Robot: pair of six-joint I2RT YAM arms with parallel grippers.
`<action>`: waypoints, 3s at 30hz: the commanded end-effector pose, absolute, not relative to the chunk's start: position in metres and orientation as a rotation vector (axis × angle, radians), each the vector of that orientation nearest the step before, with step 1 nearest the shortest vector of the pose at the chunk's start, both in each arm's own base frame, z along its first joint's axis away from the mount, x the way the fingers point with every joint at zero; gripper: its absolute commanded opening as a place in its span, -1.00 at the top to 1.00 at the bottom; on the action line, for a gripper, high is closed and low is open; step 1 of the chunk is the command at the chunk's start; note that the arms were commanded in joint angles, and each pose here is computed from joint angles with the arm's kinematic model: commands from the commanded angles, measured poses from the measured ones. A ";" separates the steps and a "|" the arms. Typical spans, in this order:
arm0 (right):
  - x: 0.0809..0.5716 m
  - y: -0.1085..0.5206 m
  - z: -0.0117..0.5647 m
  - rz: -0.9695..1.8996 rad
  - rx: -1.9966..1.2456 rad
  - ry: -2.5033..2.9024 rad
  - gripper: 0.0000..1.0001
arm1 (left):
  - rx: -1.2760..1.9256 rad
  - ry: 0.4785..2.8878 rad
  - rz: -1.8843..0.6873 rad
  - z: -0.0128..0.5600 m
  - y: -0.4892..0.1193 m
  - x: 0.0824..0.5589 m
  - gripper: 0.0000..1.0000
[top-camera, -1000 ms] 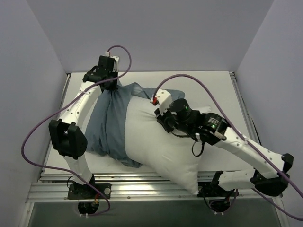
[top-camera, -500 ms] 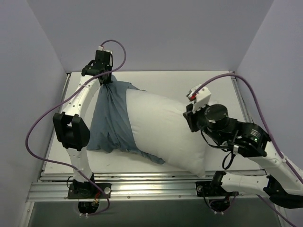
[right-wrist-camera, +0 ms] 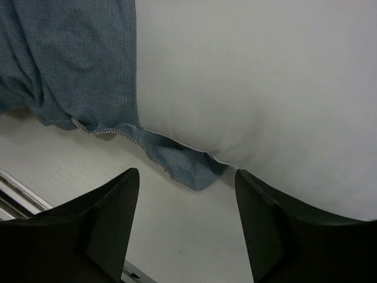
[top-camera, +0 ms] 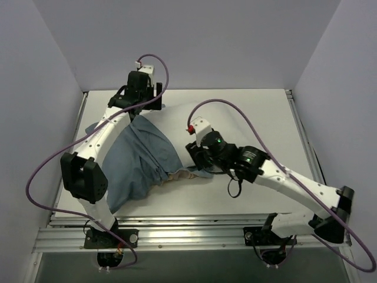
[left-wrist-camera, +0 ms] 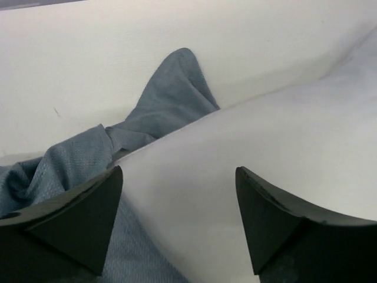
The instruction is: Remove the pillowcase from the pillow
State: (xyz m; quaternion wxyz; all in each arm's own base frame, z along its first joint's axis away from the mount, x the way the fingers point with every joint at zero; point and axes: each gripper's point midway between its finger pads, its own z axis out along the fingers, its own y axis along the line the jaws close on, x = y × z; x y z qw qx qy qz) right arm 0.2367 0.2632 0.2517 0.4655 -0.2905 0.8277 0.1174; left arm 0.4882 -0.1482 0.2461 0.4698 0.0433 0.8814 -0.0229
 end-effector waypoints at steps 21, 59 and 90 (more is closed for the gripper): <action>0.328 0.242 0.108 0.407 -0.478 2.382 -0.64 | -0.343 2.256 -0.045 0.160 -0.086 0.351 -0.85; 0.279 0.347 0.133 -0.656 -0.963 1.921 -1.00 | -0.478 1.931 0.084 0.249 0.018 0.311 -0.88; 0.323 0.375 0.262 0.386 -0.665 2.079 1.00 | -0.337 1.991 -0.256 0.257 -0.039 0.323 -0.88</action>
